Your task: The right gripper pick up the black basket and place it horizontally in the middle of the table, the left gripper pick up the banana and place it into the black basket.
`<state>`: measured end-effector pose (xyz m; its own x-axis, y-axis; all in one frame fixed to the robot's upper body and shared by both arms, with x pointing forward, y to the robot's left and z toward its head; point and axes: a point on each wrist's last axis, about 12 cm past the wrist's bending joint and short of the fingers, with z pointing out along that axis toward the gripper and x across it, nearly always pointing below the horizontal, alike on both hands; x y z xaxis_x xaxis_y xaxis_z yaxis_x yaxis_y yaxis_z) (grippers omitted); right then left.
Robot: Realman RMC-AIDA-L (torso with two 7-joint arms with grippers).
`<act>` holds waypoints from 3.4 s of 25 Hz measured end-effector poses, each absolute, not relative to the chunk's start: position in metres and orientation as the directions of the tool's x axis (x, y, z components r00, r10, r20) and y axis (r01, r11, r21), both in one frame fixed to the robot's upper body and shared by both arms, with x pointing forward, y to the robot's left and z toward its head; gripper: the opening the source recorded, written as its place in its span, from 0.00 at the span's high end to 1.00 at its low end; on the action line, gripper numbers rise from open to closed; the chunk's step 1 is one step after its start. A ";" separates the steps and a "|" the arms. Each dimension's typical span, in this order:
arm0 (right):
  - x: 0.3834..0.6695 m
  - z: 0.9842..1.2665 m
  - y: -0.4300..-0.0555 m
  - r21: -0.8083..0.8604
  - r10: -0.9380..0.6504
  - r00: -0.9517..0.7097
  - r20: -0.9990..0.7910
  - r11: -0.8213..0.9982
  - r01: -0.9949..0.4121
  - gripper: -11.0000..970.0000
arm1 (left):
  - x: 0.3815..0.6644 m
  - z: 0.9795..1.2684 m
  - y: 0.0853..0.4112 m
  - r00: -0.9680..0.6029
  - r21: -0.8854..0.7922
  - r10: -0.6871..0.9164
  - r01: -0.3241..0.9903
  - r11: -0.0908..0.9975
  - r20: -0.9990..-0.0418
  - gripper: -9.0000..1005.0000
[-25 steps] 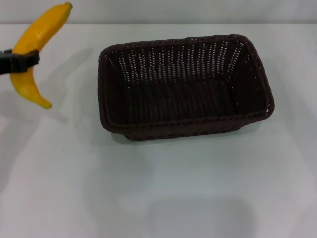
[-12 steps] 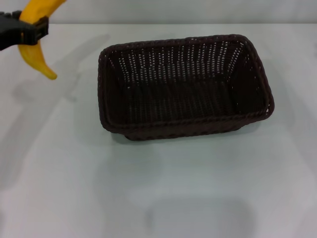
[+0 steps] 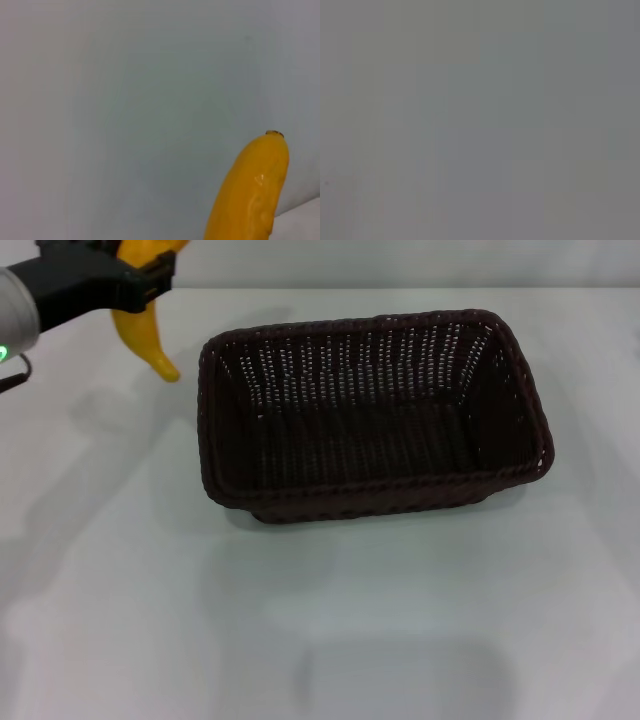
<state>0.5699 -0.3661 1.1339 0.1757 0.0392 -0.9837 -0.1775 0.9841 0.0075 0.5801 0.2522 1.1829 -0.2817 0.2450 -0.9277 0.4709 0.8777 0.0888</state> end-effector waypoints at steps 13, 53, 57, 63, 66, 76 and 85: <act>0.570 1.134 -0.366 0.006 0.038 0.176 -0.984 0.983 -0.182 0.33 | 0.570 1.178 0.221 -0.147 0.120 0.330 0.736 0.667 -0.932 0.47; 0.567 1.125 -0.360 0.028 0.063 0.159 -0.985 0.976 -0.214 0.33 | 0.569 1.157 0.220 -0.186 0.044 0.282 0.761 0.647 -0.941 0.42; 0.566 1.125 -0.360 0.029 0.065 0.162 -0.985 0.976 -0.217 0.33 | 0.570 1.157 0.222 -0.185 0.045 0.276 0.752 0.658 -0.943 0.34; 0.566 1.125 -0.359 0.028 0.065 0.163 -0.985 0.975 -0.221 0.33 | 0.571 1.158 0.228 -0.178 0.045 0.248 0.721 0.691 -0.952 0.14; 0.566 1.126 -0.359 0.027 0.066 0.168 -0.984 0.974 -0.225 0.33 | 0.567 1.156 0.237 -0.157 0.056 0.224 0.688 0.724 -0.962 0.13; 0.559 1.117 -0.361 0.047 0.092 0.181 -0.979 0.969 -0.243 0.33 | 0.527 1.143 0.266 0.127 0.189 0.145 0.486 0.853 -0.981 0.13; 0.554 1.118 -0.363 0.047 0.098 0.197 -0.976 0.966 -0.253 0.33 | 0.491 1.126 0.288 0.213 0.215 0.161 0.265 0.940 -0.964 0.13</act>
